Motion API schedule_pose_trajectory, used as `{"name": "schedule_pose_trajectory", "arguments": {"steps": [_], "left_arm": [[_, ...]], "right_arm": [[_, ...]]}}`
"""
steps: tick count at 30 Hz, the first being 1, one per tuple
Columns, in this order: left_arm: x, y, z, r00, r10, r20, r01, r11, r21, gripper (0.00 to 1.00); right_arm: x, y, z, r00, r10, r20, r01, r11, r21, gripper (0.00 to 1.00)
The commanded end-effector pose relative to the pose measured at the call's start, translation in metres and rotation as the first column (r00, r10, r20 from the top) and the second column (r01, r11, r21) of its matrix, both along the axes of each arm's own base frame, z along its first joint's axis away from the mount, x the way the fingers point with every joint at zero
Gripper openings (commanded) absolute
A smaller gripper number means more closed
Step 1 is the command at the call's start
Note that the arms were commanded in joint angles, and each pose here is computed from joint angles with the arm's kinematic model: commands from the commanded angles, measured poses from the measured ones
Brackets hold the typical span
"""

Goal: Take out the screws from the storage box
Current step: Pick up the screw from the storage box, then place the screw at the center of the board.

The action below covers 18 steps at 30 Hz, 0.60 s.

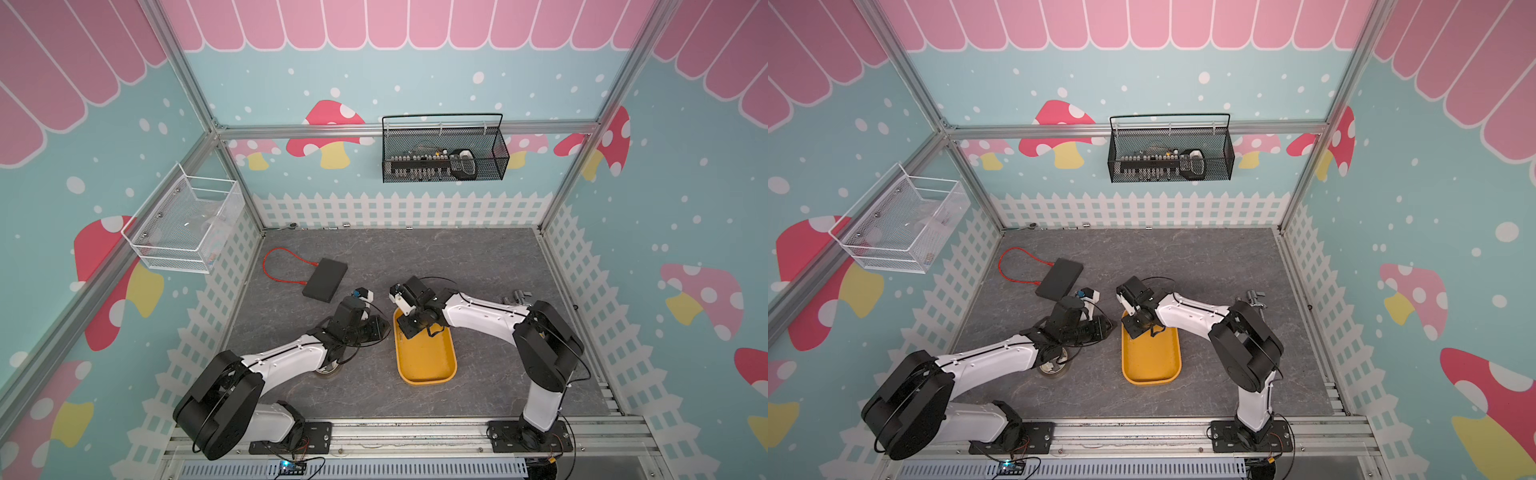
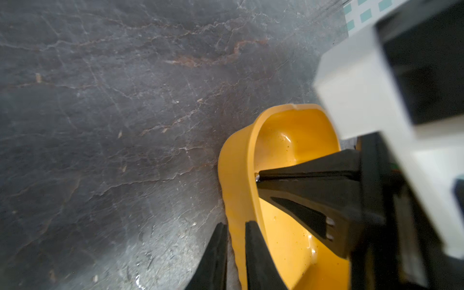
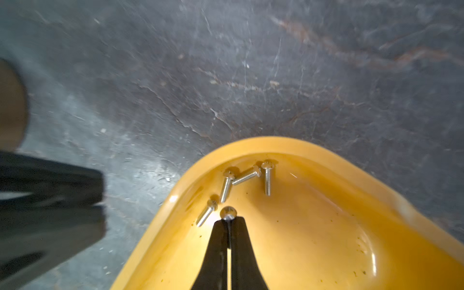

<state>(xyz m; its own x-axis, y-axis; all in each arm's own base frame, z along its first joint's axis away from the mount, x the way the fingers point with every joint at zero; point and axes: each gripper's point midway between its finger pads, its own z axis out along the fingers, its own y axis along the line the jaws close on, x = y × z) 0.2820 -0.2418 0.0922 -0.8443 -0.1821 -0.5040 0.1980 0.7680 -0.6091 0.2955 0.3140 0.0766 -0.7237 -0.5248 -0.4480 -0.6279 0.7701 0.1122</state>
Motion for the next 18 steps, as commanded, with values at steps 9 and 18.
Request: {"name": "schedule_pose_trajectory", "arguments": {"steps": [9, 18], "left_arm": [[0.000, -0.042, 0.043, 0.995, -0.073, 0.074, 0.075, 0.996, -0.037, 0.20], [-0.011, -0.073, 0.024, 0.995, -0.099, 0.018, 0.098, 0.995, 0.022, 0.27]], "right_arm": [[0.016, -0.091, 0.065, 0.972, -0.228, 0.062, 0.224, 0.972, 0.072, 0.00], [0.012, -0.166, 0.003, 0.922, -0.385, -0.031, 0.384, 0.923, -0.033, 0.00]]}}
